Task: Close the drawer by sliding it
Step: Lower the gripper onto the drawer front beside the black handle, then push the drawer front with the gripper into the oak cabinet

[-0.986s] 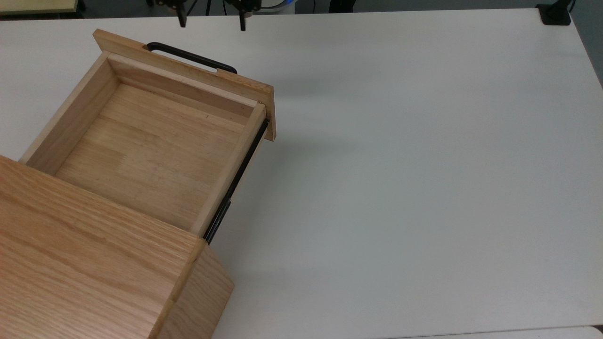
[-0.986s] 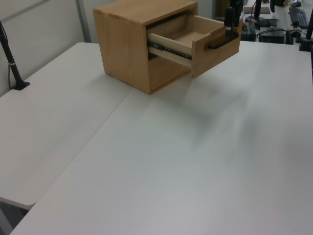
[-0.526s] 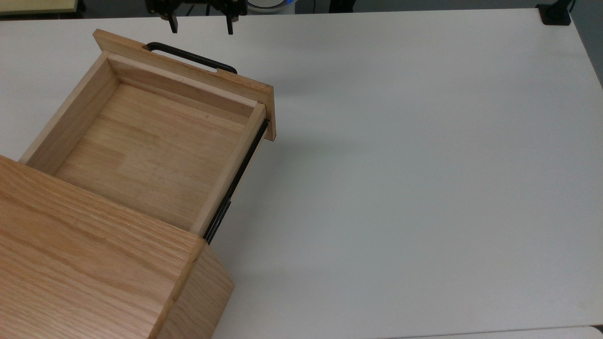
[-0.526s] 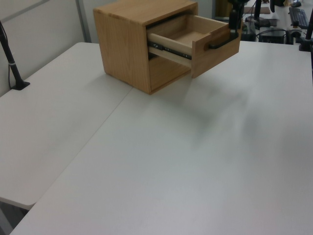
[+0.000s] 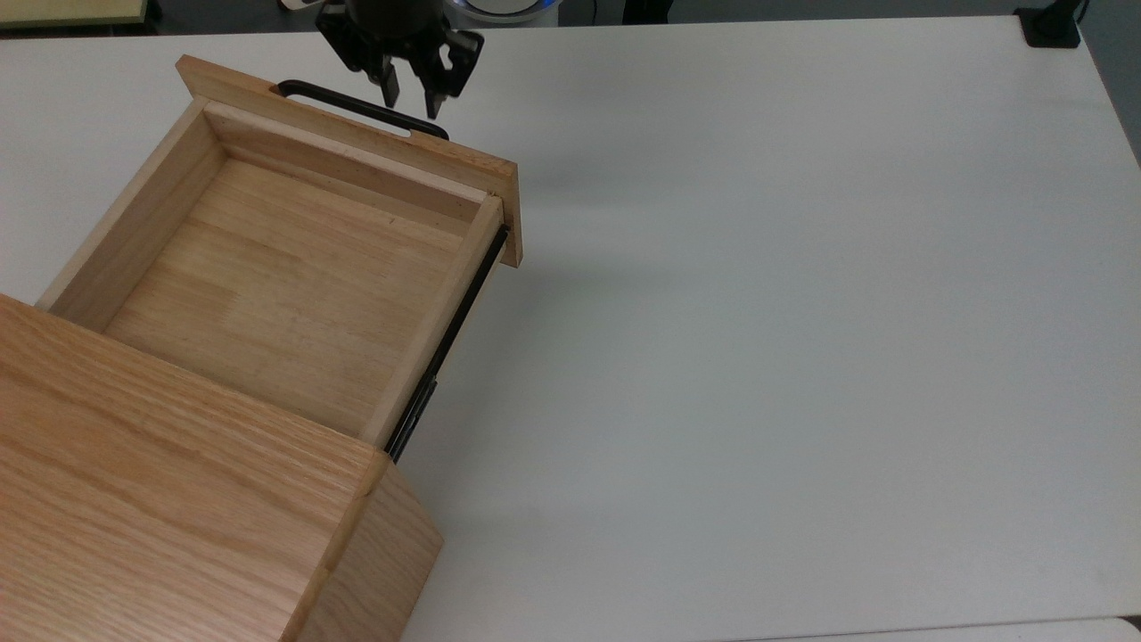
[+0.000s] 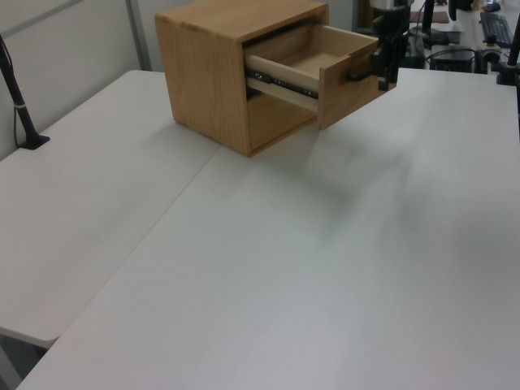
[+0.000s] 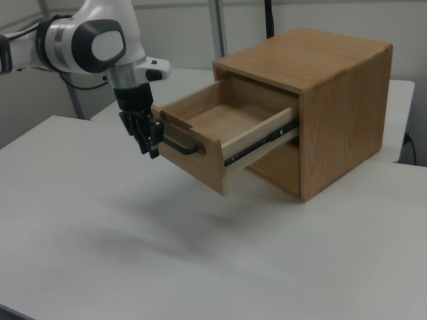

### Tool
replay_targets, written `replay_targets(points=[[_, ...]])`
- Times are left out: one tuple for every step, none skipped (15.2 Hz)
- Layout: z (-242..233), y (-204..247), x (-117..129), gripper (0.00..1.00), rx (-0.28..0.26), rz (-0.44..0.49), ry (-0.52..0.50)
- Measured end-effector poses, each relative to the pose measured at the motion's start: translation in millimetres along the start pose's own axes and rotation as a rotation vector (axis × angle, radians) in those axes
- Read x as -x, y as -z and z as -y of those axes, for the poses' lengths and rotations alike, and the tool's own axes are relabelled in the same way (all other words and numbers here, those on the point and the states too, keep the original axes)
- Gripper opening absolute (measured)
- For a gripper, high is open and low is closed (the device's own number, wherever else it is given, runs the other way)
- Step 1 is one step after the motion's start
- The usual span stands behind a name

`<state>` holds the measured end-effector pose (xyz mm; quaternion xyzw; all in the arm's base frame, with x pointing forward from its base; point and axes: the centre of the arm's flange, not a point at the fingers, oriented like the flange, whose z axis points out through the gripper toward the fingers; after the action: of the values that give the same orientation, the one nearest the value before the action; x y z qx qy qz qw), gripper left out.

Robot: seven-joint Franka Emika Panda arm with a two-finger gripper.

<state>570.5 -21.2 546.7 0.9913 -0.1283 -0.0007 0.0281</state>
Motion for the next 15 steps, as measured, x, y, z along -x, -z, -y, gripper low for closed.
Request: replay_targets(points=[[1, 0, -3, 0.3, -0.007, -0.023, -0.069], [2, 1, -5, 0.17, -0.015, -0.046, -0.13], [2, 3, -8, 0.05, -0.023, -0.067, -0.179], [2, 4, -10, 0.01, -0.03, -0.082, -0.217], [2, 5, -11, 0.01, -0.035, -0.093, -0.241], [2, 5, -13, 0.01, -0.04, -0.105, -0.255], [1, 5, -17, 0.0, -0.047, -0.126, -0.263], [1, 5, -20, 0.0, -0.046, -0.143, -0.262], [0, 5, -24, 0.0, -0.04, -0.165, -0.26], [0, 4, -28, 0.0, -0.028, -0.186, -0.256], [-1, 4, -34, 0.0, -0.015, -0.211, -0.25], [-3, 4, -45, 0.0, 0.0, -0.254, -0.245], [-6, 2, -57, 0.0, 0.01, -0.29, -0.243], [-10, 1, -69, 0.0, 0.011, -0.321, -0.246], [-14, -1, -80, 0.0, 0.015, -0.345, -0.25]])
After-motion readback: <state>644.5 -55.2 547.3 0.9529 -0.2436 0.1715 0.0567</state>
